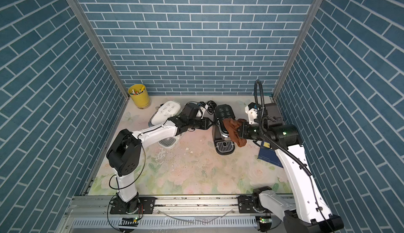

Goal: Wipe the surface of a coffee machine
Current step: Adjust the coffee machine at the center of the board, then wipe the dirt from the surface of the coffee machine.

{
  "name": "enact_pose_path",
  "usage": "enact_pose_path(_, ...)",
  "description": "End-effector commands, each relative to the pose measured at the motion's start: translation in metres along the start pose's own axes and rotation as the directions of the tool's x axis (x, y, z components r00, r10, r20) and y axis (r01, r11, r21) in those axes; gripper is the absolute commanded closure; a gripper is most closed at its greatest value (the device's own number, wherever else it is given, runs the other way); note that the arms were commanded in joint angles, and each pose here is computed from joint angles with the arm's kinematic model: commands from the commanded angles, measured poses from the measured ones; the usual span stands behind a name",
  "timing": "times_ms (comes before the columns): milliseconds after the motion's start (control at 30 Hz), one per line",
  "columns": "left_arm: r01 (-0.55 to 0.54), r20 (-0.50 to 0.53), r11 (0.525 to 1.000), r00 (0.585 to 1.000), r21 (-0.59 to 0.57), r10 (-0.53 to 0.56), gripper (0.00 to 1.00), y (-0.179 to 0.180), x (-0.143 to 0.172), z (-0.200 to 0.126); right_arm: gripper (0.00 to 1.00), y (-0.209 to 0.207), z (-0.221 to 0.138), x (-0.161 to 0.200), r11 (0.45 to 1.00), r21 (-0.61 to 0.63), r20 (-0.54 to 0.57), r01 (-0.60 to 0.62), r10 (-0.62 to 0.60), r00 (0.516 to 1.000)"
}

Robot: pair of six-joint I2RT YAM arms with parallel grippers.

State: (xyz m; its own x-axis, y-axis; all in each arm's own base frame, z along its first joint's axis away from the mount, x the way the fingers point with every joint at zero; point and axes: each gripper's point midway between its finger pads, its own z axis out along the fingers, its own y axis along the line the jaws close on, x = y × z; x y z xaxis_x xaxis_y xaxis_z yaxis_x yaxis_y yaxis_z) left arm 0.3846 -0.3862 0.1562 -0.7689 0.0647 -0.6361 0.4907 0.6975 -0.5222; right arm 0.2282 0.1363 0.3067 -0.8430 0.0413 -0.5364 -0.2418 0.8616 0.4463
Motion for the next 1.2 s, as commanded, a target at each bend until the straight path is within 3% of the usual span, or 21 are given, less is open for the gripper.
enact_pose_path(0,-0.040,0.049,0.998,0.998,0.047,0.038,0.66,-0.020,-0.018,-0.010,1.00,-0.008,0.008,0.008,0.996,0.074,-0.072,0.045,-0.040,0.997)
enact_pose_path(233,-0.032,0.070,0.999,0.997,0.036,0.029,0.65,-0.019,-0.022,-0.022,1.00,-0.022,0.051,-0.032,0.984,0.150,-0.065,0.098,-0.089,0.994)
enact_pose_path(567,-0.023,0.058,0.999,0.998,0.031,0.021,0.65,-0.018,-0.020,-0.024,1.00,-0.011,0.092,-0.104,0.973,0.147,-0.012,0.180,-0.180,0.984)
enact_pose_path(733,-0.013,0.058,1.000,0.998,0.027,0.012,0.65,-0.015,-0.019,-0.022,1.00,-0.002,0.124,-0.120,0.975,0.080,-0.036,0.208,-0.206,0.978)
enact_pose_path(900,-0.002,0.049,1.000,0.999,0.017,0.001,0.65,-0.009,-0.014,-0.020,1.00,0.012,0.134,-0.103,0.978,0.019,-0.083,0.210,-0.208,0.975)
enact_pose_path(1167,-0.005,0.059,1.000,0.998,0.014,0.004,0.66,-0.006,-0.015,-0.021,1.00,0.015,0.109,-0.031,0.982,0.008,-0.093,0.189,-0.187,0.978)
